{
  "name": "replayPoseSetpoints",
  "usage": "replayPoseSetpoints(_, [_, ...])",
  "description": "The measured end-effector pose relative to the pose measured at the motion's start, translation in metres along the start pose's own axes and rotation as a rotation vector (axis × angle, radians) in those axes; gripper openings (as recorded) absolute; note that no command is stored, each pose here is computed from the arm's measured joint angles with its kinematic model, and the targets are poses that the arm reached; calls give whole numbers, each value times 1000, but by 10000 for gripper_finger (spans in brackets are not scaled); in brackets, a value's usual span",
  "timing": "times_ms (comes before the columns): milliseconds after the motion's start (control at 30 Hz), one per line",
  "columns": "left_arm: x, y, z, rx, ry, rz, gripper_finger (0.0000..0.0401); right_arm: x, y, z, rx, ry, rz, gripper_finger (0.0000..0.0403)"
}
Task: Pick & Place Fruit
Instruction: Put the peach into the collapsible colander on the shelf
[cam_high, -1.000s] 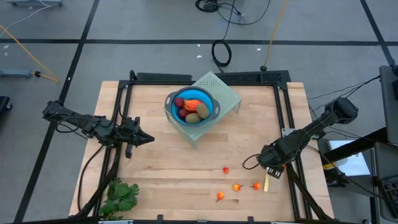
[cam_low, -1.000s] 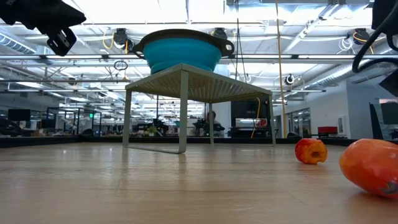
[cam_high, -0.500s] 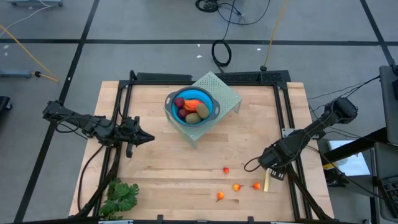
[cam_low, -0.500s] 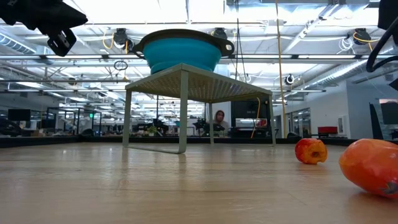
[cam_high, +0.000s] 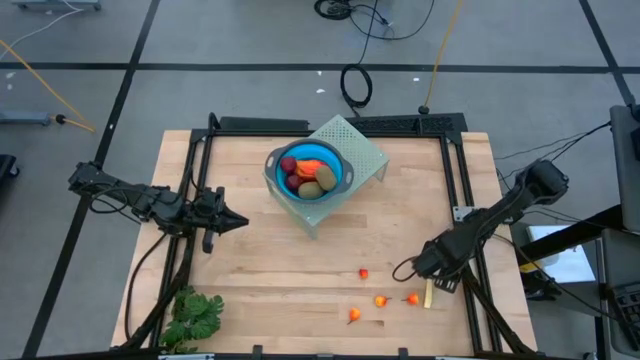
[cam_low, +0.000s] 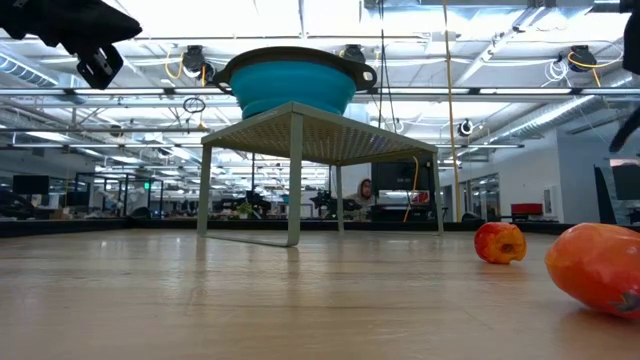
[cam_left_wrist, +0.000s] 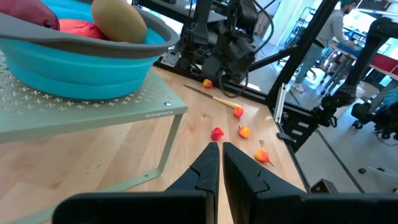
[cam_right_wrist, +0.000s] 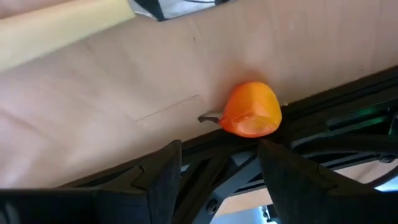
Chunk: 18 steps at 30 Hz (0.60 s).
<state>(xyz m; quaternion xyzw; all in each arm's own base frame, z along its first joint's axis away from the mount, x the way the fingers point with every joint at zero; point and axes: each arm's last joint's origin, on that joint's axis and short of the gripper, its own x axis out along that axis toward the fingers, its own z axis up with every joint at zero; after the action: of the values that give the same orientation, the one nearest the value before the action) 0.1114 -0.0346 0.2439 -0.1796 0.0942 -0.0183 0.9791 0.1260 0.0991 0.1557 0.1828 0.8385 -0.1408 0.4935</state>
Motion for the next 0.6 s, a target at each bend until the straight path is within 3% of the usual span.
replayPoseSetpoints(167, [0, 0, 1, -2, -6, -2, 19, 7, 6, 5, -5, 9, -26, 208])
replayPoseSetpoints(600, [0, -1, 1, -7, -13, -5, 19, 12, 22, 20, -17, -61, 77, 208])
